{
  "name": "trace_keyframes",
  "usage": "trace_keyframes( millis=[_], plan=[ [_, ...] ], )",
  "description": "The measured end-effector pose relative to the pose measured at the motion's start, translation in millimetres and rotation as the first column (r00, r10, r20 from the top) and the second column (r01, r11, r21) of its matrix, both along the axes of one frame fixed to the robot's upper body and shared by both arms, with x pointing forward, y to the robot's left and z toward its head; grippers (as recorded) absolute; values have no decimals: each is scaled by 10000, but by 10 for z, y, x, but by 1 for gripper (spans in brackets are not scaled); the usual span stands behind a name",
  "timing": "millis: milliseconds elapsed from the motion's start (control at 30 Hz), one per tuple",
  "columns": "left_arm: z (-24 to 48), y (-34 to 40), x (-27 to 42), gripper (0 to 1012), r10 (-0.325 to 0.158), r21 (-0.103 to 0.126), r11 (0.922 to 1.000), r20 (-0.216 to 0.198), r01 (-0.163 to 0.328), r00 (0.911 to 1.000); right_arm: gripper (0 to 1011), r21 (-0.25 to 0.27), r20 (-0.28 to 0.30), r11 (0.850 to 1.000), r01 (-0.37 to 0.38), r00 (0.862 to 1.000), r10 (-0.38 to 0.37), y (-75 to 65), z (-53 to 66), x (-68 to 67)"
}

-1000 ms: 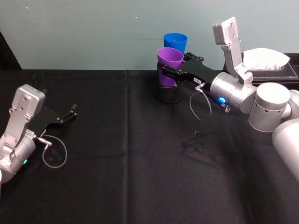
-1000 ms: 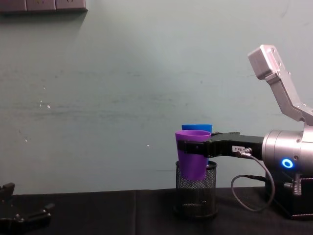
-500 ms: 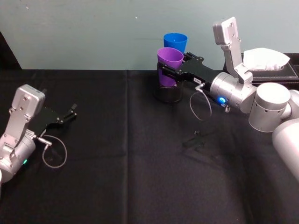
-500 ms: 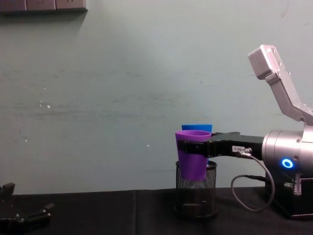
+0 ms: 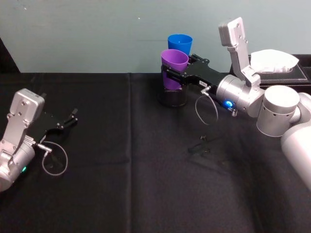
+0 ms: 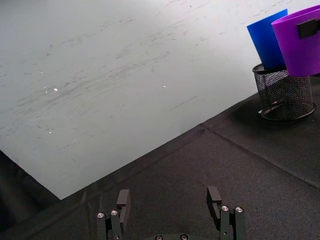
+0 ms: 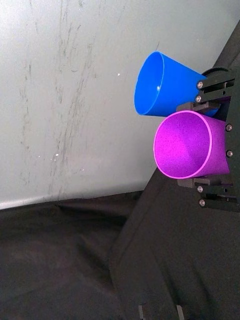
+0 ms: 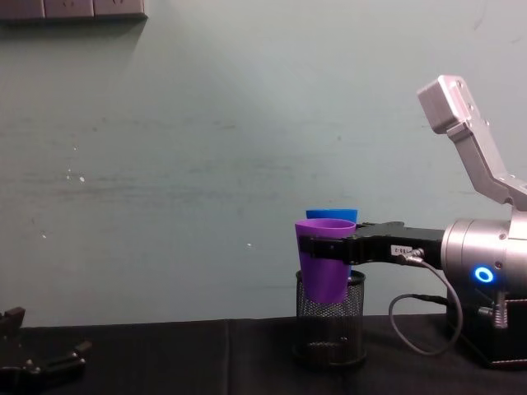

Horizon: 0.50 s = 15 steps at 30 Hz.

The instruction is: Pick up one cup with a gripper and tap it against the other cup.

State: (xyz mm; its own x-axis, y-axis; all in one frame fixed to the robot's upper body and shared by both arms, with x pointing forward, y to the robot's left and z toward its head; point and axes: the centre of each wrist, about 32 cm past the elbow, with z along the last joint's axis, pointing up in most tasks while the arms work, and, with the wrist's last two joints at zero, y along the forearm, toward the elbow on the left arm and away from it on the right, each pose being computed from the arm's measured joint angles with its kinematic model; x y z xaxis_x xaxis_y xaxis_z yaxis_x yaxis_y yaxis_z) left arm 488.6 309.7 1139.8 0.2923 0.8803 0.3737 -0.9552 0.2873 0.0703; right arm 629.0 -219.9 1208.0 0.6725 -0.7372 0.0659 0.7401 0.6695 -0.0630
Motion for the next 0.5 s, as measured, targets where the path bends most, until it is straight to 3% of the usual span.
trace_keyframes(
  millis=[500],
  plan=[
    [0, 0, 0, 1005, 0, 0, 10000, -1, 0, 10000, 735, 0, 0, 10000, 0, 10000, 0, 0, 0, 0]
  ],
)
